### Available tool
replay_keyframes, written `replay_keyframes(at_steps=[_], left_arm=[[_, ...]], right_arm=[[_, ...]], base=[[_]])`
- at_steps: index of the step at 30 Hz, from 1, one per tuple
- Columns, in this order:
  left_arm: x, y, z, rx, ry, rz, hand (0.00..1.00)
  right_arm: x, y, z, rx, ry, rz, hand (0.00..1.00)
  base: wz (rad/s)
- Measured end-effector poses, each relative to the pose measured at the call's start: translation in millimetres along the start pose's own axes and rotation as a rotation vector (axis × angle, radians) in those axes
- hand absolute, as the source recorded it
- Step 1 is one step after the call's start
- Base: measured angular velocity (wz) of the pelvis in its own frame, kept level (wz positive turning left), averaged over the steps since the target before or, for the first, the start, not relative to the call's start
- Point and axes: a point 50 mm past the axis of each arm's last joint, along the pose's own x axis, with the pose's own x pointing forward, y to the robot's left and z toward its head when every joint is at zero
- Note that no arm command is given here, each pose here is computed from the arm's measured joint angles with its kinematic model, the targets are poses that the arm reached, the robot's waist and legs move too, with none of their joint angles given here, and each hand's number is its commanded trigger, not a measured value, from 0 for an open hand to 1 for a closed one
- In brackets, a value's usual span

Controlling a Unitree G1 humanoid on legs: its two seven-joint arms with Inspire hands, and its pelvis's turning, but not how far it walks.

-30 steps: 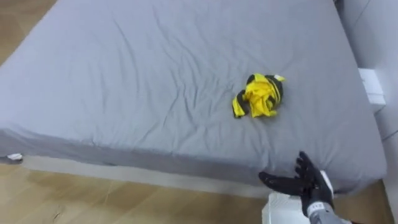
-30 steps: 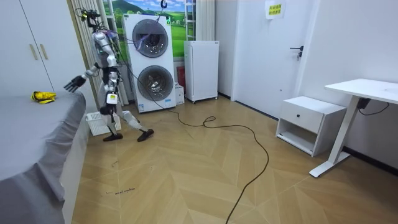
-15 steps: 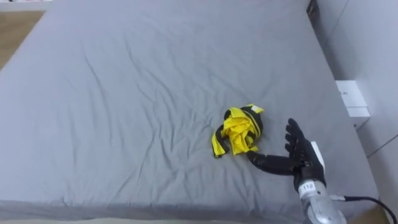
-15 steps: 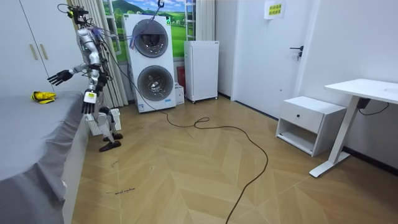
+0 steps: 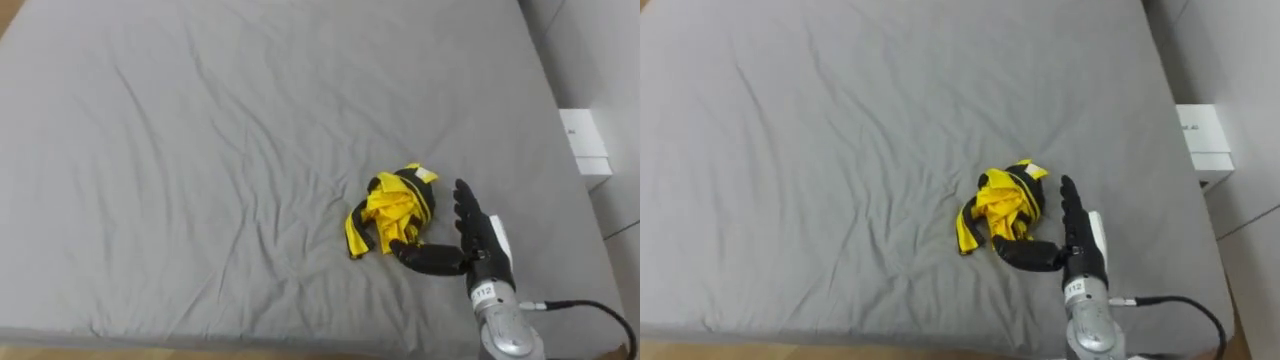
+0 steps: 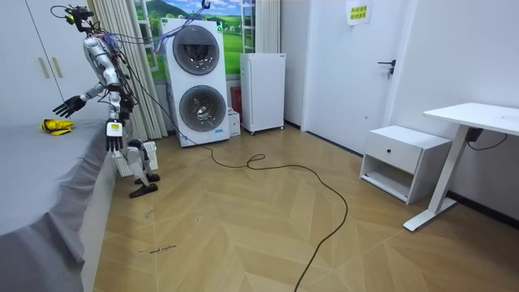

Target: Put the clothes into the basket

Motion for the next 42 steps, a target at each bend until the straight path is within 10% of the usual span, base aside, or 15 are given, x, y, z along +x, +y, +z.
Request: replay_keyframes(at_steps=[23, 24, 25, 42], left_arm=[[6.8, 2.1, 10.9, 0.119, 0.058, -0.028, 0.00], [7.1, 1.2, 11.5, 0.121, 0.064, -0.031, 0.00], [7.1, 1.3, 11.0, 0.125, 0.071, -0.031, 0.00], [9.6, -6.4, 22.2, 0.155, 0.070, -0.052, 0.00]], right_arm=[[46.5, -31.3, 0.5, -0.170, 0.160, -0.224, 0.00], [47.9, -38.0, 0.1, -0.181, 0.172, -0.245, 0.74], [48.9, -44.1, -1.5, -0.200, 0.193, -0.263, 1.00], [39.7, -112.7, -15.1, -0.141, 0.344, -0.515, 1.00]], base=[[0.18], [0.10], [0.08], [0.11]])
